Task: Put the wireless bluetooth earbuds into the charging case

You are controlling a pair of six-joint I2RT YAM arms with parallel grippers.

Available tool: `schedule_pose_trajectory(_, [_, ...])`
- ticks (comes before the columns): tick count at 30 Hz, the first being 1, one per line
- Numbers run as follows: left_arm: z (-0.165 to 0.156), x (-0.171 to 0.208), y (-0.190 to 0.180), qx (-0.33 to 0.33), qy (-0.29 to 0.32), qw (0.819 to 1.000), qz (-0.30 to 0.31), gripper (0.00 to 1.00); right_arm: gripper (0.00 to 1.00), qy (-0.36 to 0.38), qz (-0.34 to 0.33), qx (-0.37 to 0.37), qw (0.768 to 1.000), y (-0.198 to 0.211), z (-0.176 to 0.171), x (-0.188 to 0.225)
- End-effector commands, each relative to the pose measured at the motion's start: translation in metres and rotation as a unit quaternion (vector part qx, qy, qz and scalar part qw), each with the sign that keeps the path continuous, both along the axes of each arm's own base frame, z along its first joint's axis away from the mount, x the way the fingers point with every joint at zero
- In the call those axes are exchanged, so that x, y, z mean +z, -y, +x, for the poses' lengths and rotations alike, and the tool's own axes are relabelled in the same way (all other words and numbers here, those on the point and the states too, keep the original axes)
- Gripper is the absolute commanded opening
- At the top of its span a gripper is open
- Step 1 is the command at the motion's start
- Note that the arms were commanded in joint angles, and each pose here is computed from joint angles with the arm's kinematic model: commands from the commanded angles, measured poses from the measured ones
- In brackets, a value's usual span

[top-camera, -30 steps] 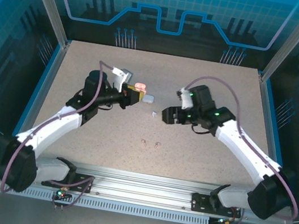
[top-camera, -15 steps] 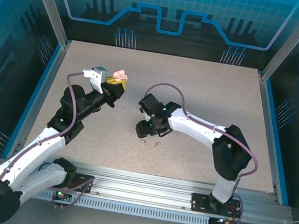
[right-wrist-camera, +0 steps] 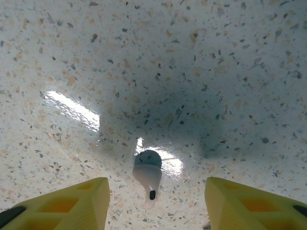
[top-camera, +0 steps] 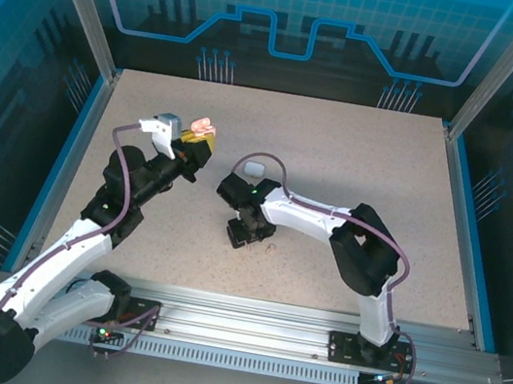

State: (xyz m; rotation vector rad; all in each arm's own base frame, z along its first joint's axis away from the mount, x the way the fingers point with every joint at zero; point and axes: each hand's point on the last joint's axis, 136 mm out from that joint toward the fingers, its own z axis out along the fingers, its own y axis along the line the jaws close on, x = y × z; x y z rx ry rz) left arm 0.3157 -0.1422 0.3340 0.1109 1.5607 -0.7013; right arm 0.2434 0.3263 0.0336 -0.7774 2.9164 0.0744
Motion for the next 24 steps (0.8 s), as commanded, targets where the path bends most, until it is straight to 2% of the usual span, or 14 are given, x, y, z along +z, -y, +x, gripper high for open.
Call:
schedule_pose_trajectory(1, [0.000,0.010,0.000,0.003,0.013,1.000,-0.009,0.00,0.54,-0.003,-0.014,-0.006,1.000,-0.002,0.000,-0.004])
schedule_pose_trajectory(17, [0.000,0.008,0.003,-0.004,0.010,1.000,-0.011,0.00,0.43,-0.012,-0.031,-0.009,0.999,-0.003,-0.005,-0.019])
schedule_pose_trajectory(24, [0.001,0.008,0.004,-0.004,0.011,1.000,-0.011,0.00,0.42,-0.007,-0.059,-0.014,0.998,0.000,-0.009,-0.020])
